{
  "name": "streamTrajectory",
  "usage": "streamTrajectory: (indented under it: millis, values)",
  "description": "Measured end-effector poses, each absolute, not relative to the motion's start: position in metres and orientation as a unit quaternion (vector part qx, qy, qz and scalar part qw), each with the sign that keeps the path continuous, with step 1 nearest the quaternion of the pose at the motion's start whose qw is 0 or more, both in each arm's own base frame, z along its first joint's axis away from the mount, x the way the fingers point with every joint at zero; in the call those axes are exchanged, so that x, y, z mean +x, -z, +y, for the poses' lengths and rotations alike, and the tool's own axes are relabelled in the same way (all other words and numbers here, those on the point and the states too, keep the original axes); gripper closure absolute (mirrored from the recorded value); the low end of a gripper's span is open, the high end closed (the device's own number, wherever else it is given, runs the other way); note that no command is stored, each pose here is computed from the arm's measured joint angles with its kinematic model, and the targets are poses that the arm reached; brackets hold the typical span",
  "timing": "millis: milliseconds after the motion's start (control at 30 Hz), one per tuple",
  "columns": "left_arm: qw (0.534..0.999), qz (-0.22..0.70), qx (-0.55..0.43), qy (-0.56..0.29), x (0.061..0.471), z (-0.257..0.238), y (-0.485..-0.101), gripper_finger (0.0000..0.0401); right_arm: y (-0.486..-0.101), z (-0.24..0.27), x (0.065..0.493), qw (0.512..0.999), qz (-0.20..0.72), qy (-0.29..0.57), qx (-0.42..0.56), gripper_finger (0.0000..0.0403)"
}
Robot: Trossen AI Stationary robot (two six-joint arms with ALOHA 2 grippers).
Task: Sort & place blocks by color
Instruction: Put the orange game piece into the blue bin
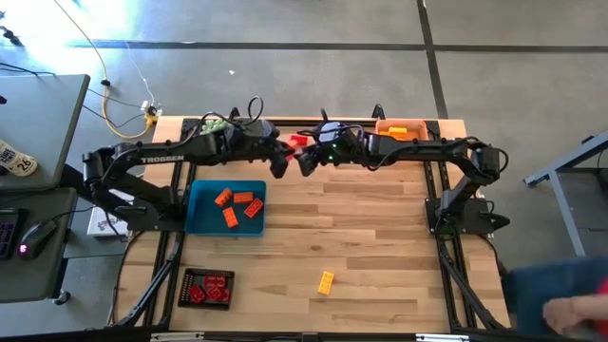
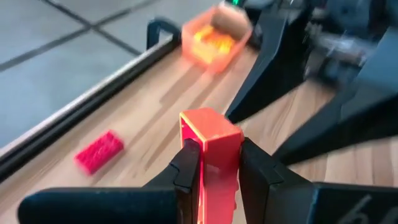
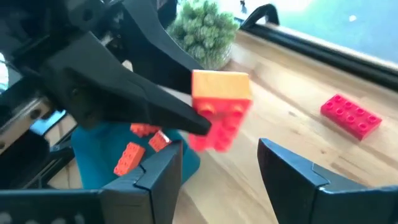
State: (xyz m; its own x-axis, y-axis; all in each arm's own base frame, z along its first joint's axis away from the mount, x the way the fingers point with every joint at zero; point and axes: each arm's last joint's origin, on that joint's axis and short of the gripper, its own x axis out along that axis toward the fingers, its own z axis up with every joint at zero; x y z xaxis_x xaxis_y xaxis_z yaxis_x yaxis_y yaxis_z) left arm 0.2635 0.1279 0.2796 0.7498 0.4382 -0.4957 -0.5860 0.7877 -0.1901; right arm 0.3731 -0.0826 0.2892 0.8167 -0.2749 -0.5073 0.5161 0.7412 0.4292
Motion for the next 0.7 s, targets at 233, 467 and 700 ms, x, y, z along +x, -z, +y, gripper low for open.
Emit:
streamTrajectory:
  millis: [233,467,700]
  values:
    - [0.902,0.293,-0.156,-0.275,0.241,0.116,-0.282,0.0350,-0.286,-0.083,0.371,0.905,0.232,0.205,0.292,0.0208]
    - [0.865,0.398,-0.178,-0.249,0.207,0.098,-0.281,0.0350,-0.285,-0.094,0.368,0.900,0.233,0.217,0.296,0.0208]
    - [0.811,0.493,-0.216,-0.227,0.184,0.083,-0.272,0.0350,-0.285,-0.109,0.364,0.899,0.233,0.230,0.292,0.0208]
